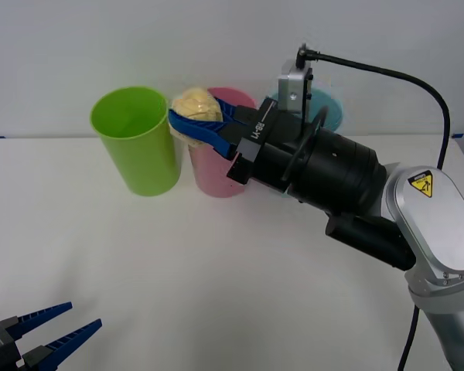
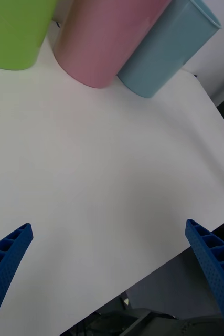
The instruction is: Put cans in the blue bin and PET bottles in the pink bin and trash in the green bin.
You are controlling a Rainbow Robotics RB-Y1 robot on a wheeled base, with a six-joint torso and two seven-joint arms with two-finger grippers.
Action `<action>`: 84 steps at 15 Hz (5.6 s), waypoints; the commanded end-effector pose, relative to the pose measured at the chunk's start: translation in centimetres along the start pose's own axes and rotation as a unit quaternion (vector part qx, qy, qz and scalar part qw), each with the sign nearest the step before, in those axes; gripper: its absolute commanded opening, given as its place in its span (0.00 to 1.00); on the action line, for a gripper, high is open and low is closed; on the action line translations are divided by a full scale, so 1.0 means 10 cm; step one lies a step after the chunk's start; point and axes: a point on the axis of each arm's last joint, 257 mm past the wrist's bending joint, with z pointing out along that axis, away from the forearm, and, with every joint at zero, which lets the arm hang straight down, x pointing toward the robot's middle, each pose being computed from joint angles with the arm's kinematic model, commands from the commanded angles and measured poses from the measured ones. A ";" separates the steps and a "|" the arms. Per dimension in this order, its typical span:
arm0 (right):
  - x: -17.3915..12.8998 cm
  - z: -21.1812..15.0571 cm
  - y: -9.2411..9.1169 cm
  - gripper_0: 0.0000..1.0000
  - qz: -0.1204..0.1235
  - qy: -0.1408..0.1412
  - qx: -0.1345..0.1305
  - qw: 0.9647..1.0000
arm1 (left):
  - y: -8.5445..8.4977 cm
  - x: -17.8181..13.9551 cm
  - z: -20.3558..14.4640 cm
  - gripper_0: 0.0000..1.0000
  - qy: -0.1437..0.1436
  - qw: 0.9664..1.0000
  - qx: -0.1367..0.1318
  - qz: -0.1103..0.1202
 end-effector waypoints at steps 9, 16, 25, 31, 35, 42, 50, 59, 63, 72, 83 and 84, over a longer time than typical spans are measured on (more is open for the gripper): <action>-0.27 1.30 -0.64 0.00 0.005 0.025 0.032 0.999 | 0.00 0.00 0.00 1.00 0.000 1.000 0.000 0.000; 0.19 2.07 -0.91 0.00 0.004 0.098 0.070 0.993 | 0.00 0.00 0.00 1.00 0.000 1.000 0.000 0.000; 0.76 2.33 -1.25 0.00 -0.004 0.174 0.138 0.975 | 0.00 0.00 0.00 1.00 0.000 1.000 0.000 0.000; 1.02 2.17 -1.43 0.00 -0.029 0.219 0.157 0.963 | 0.00 0.00 0.00 1.00 0.000 1.000 0.000 0.000; 1.20 2.09 -1.45 0.00 -0.040 0.242 0.159 0.956 | 0.00 0.00 0.00 1.00 0.000 1.000 0.000 0.000; 1.37 2.01 -1.44 0.00 -0.048 0.263 0.158 0.950 | 0.00 0.00 0.00 1.00 0.000 1.000 0.000 0.000; 1.43 2.00 -1.43 0.51 -0.052 0.263 0.161 0.950 | 0.00 0.00 0.00 1.00 0.000 1.000 0.000 0.000; 1.31 2.08 -1.42 1.00 -0.084 0.241 0.161 0.953 | 0.00 0.00 0.00 1.00 0.000 1.000 0.000 0.000; 1.28 2.09 -1.42 1.00 -0.077 0.236 0.160 0.955 | 0.00 0.00 0.00 1.00 0.000 1.000 0.000 0.000; -0.22 1.79 -1.02 1.00 -0.046 0.072 0.074 0.994 | 0.00 0.00 0.00 1.00 0.000 1.000 0.000 0.000; -0.07 -0.39 -0.17 1.00 -0.088 0.106 -0.003 0.990 | 0.00 0.00 0.00 1.00 0.000 1.000 0.000 0.000; 0.02 -0.52 -0.13 1.00 -0.086 0.120 -0.003 0.989 | 0.00 0.00 0.00 1.00 0.000 1.000 0.000 0.000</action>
